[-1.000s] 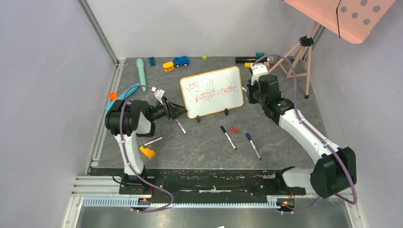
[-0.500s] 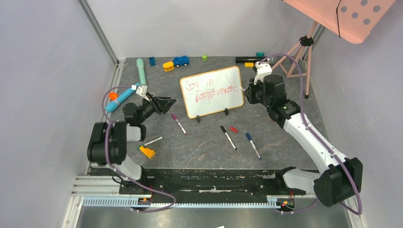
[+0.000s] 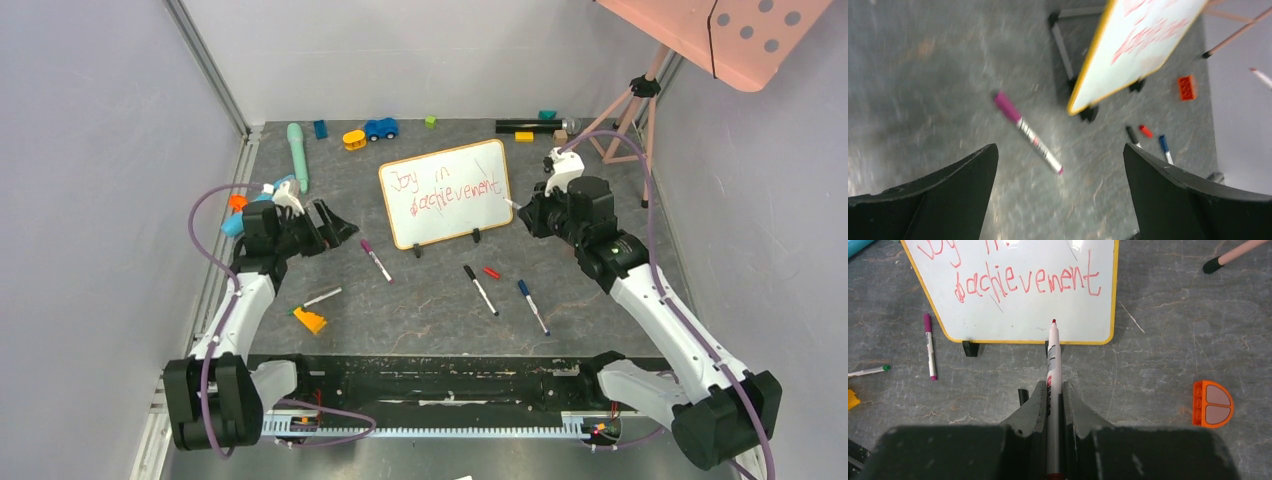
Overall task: Write a sentence on the whiteboard
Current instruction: Pick up the pen cap from the center of the board.
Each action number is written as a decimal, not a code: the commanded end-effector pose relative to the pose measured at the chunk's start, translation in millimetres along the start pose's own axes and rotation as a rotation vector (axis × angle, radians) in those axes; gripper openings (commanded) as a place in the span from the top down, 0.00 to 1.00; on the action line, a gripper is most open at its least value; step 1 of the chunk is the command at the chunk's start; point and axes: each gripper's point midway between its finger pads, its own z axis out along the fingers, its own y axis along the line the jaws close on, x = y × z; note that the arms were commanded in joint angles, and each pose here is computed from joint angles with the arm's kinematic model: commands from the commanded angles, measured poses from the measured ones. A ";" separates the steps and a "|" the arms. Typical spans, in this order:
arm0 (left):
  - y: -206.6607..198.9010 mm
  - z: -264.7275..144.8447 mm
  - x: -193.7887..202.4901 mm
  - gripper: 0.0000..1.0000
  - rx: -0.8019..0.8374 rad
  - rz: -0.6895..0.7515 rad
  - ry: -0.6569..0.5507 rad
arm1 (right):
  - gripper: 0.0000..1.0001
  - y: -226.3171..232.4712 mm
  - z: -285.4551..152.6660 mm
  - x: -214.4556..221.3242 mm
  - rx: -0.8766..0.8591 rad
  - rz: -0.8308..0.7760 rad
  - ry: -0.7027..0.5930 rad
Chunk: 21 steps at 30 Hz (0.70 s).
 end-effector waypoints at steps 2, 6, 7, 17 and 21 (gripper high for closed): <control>27.3 -24.5 65.9 0.00 -0.149 -0.316 0.219 | 1.00 6.1 -14.2 1.2 -0.031 0.030 -0.023; 39.6 -47.0 63.5 0.00 -0.280 -0.368 0.199 | 1.00 2.2 -21.6 1.9 -0.011 0.028 -0.036; 34.1 -46.3 61.6 0.00 -0.247 -0.358 0.202 | 1.00 2.2 -23.3 1.8 -0.009 0.031 -0.038; -8.8 -18.6 42.4 0.00 0.242 -0.746 0.077 | 1.00 15.1 -32.2 26.4 -0.090 0.074 -0.021; -7.9 -28.4 40.9 0.00 0.008 -0.502 0.126 | 1.00 14.0 -36.8 39.1 -0.091 0.071 0.005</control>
